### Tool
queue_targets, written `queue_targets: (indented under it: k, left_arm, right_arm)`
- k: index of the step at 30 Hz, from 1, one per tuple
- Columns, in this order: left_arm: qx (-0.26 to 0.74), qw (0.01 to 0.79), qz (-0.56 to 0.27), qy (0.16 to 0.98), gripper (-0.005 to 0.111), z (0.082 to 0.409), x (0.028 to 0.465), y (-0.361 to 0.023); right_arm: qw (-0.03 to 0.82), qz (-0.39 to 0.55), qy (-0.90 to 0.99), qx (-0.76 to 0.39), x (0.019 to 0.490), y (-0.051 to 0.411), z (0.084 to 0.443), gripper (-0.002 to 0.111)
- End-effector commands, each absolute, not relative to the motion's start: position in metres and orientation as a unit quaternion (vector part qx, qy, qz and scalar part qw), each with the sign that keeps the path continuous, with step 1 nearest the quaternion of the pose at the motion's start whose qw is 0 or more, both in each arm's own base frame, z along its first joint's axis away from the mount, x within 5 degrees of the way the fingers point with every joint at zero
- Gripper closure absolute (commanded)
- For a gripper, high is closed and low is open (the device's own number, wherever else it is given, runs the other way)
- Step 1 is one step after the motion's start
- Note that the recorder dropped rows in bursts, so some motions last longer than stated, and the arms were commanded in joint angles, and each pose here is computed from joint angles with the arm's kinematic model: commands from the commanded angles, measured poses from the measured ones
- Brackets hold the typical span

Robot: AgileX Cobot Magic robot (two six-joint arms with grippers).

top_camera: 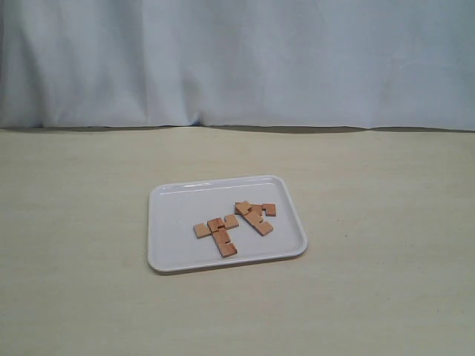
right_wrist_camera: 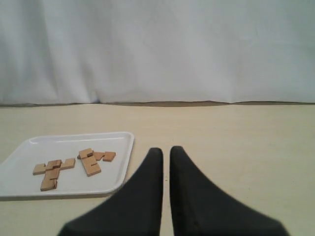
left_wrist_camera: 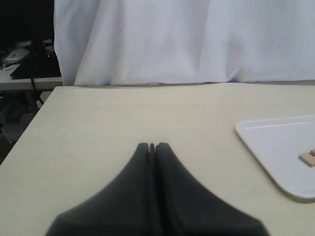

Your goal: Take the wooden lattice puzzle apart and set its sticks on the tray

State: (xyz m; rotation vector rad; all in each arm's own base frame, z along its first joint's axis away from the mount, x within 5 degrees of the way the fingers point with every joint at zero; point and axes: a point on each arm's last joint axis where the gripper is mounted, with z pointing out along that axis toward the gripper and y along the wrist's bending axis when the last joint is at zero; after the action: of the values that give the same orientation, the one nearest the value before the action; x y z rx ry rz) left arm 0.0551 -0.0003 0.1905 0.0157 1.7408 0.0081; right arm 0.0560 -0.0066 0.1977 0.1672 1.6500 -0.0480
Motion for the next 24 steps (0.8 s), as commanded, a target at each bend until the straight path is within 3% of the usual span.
queue_targets:
  k: [1,24]
  left_arm:
    - [0.006,0.647,0.004,0.762,0.107,0.1905,0.0553,-0.0003]
    - [0.006,0.648,0.004,0.762,0.107,0.1907,0.0553,-0.0003]
  right_arm:
    - [0.658,-0.021,0.749,0.075,0.0553,-0.0062,0.1932,0.104]
    - [0.662,-0.016,0.746,0.078,0.0555,-0.006,0.194,0.104]
